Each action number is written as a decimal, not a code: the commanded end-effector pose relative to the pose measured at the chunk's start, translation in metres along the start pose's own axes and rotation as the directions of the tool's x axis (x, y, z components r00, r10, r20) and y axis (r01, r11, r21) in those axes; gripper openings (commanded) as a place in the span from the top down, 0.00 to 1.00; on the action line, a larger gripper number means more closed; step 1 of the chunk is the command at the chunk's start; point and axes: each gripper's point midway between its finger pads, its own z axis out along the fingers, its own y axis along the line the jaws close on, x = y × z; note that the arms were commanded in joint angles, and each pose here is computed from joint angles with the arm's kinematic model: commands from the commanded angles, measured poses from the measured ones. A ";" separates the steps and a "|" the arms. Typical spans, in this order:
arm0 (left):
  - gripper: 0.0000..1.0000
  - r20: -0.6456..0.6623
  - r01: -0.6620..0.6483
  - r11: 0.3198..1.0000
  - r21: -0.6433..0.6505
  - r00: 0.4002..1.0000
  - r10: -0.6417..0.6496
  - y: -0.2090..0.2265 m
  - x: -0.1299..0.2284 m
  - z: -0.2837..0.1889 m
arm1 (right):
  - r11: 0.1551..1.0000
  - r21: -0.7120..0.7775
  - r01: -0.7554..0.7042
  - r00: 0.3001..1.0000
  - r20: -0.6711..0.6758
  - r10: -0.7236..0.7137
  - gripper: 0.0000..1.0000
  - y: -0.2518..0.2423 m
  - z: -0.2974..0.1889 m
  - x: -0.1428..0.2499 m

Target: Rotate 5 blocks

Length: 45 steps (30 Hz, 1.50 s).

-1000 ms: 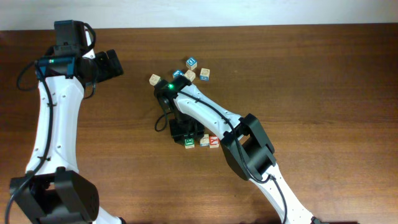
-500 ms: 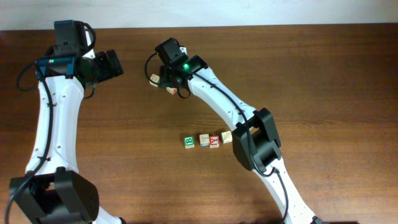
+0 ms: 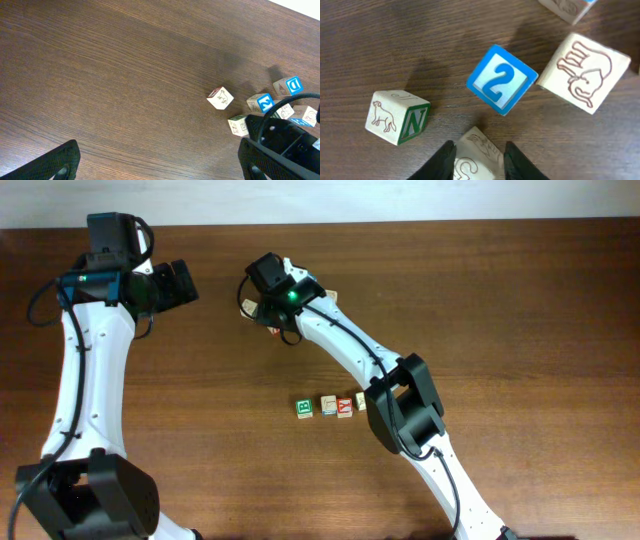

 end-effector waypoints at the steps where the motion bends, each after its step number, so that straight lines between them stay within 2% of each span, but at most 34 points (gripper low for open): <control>1: 0.01 0.014 0.011 1.000 -0.005 1.000 -0.011 0.001 -0.005 -0.003 | 1.000 0.009 0.007 1.000 -0.017 -0.006 0.52 -0.001 0.012 0.011; 3: 0.01 0.013 0.011 1.000 -0.005 1.000 -0.011 0.001 -0.005 -0.003 | 1.000 0.011 0.007 1.000 -0.020 -0.007 0.47 -0.002 0.015 0.013; 5: 0.01 0.013 0.011 1.000 -0.005 1.000 -0.011 0.001 -0.005 -0.003 | 1.000 -0.008 0.012 0.997 -0.071 -0.012 0.47 -0.001 0.024 0.025; 9: 0.01 0.013 0.011 1.000 -0.005 1.000 -0.011 0.001 -0.005 -0.003 | 1.000 -0.004 0.013 0.993 -0.117 -0.014 0.59 -0.004 0.025 0.035; 11: 0.01 0.013 0.011 1.000 -0.005 1.000 -0.011 0.001 -0.005 -0.003 | 1.000 0.016 0.015 0.989 -0.147 -0.012 0.60 -0.011 0.024 0.041; 12: 0.01 0.013 0.011 1.000 -0.005 1.000 -0.011 0.001 -0.005 -0.003 | 0.998 0.000 0.070 0.982 -0.176 -0.069 0.61 -0.012 0.023 0.045; 14: 0.01 0.013 0.011 1.000 -0.005 1.000 -0.011 0.001 -0.005 -0.003 | 0.996 0.005 0.091 0.969 -0.233 -0.088 0.64 -0.017 0.021 0.056; 17: 0.01 0.013 0.011 1.000 -0.005 1.000 -0.011 0.001 -0.005 -0.003 | 0.993 -0.025 0.117 0.902 -0.416 -0.117 0.64 -0.024 0.007 0.095; 21: 0.01 0.013 0.011 1.000 -0.005 1.000 -0.011 0.001 -0.005 -0.003 | 0.983 -0.046 0.180 0.791 -0.587 -0.172 0.64 -0.030 -0.016 0.142; 23: 0.01 0.014 0.011 1.000 -0.005 1.000 -0.011 0.001 -0.005 -0.003 | 0.976 -0.043 0.213 0.742 -0.642 -0.191 0.63 -0.029 -0.028 0.166; 26: 0.01 0.013 0.011 1.000 -0.005 1.000 -0.011 0.001 -0.005 -0.003 | 0.950 -0.062 0.307 0.664 -0.701 -0.260 0.55 -0.023 -0.046 0.205; 28: 0.01 0.013 0.011 1.000 -0.005 1.000 -0.011 0.001 -0.005 -0.003 | 0.933 -0.036 0.357 0.644 -0.715 -0.274 0.54 -0.027 -0.053 0.217; 32: 0.01 0.013 0.011 1.000 -0.005 1.000 -0.011 0.001 -0.005 -0.003 | 0.896 0.054 0.441 0.650 -0.707 -0.278 0.54 -0.046 -0.056 0.214; 35: 0.01 0.013 0.011 1.000 -0.005 1.000 -0.011 0.001 -0.005 -0.003 | 0.909 0.102 0.404 0.686 -0.691 -0.227 0.53 -0.056 -0.050 0.196; 36: 0.01 0.013 0.011 1.000 -0.005 1.000 -0.011 0.001 -0.005 -0.003 | 0.919 0.140 0.369 0.720 -0.668 -0.187 0.47 -0.063 -0.045 0.183; 37: 0.01 0.013 0.011 1.000 -0.005 1.000 -0.011 0.001 -0.005 -0.003 | 0.935 0.130 0.330 0.748 -0.640 -0.175 0.43 -0.063 -0.036 0.168; 39: 0.01 0.013 0.011 1.000 -0.005 1.000 -0.011 0.001 -0.005 -0.003 | 0.952 0.097 0.290 0.782 -0.598 -0.177 0.42 -0.054 -0.026 0.156; 45: 0.01 0.013 0.011 1.000 -0.005 1.000 -0.011 0.001 -0.005 -0.003 | 0.963 0.034 0.269 0.811 -0.547 -0.208 0.47 -0.035 -0.018 0.146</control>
